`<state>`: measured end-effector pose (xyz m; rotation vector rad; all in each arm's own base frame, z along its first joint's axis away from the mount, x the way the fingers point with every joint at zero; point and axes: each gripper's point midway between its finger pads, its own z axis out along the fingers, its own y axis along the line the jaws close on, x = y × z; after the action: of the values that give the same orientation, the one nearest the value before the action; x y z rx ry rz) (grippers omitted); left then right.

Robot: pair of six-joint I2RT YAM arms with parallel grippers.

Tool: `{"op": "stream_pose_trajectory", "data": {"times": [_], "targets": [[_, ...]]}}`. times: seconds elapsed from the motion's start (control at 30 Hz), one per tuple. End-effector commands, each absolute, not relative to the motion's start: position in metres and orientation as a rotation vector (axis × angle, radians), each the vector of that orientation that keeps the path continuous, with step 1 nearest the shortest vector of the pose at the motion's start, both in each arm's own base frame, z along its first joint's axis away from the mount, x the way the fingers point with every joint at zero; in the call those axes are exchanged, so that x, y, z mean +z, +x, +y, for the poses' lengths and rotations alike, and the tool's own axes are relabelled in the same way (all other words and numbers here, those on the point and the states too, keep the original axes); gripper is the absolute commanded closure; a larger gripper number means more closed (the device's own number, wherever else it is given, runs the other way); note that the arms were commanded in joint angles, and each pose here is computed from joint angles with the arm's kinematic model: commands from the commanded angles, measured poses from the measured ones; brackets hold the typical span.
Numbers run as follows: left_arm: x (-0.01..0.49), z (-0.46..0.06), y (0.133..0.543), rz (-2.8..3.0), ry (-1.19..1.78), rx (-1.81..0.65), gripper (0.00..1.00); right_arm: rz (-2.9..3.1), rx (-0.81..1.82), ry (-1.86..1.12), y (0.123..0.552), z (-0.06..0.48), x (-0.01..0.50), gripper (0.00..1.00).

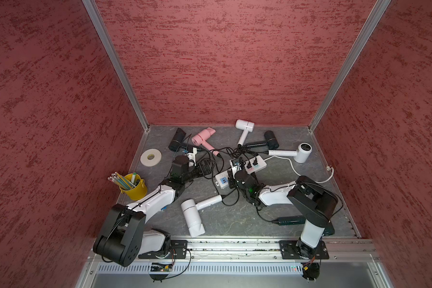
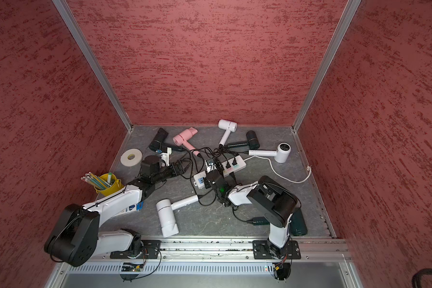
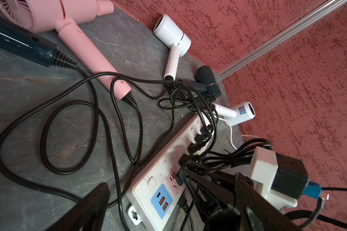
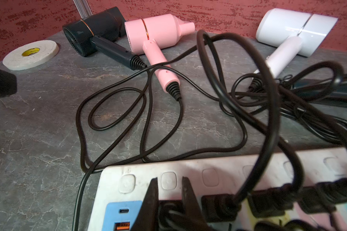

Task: Charge the blow dryers
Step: Insert the plug into the socket.

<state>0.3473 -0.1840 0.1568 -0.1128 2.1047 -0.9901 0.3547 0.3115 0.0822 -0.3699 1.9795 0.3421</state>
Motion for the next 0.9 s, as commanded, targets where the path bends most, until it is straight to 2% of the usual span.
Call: {"op": "stream_pose_trajectory", "data": {"times": [0.0, 0.33, 0.87], "targets": [[0.163, -0.184, 0.345, 2.081, -0.09, -0.981, 0.0, 1.985, 0.362, -0.402, 0.353, 0.321, 0.076, 1.0], [0.165, -0.185, 0.344, 2.076, -0.08, -0.977, 0.0, 1.996, 0.378, -0.414, 0.351, 0.323, 0.071, 1.0], [0.164, -0.186, 0.344, 2.075, -0.076, -0.971, 0.0, 2.187, 0.318, -0.462, 0.314, 0.289, 0.014, 1.0]]}}
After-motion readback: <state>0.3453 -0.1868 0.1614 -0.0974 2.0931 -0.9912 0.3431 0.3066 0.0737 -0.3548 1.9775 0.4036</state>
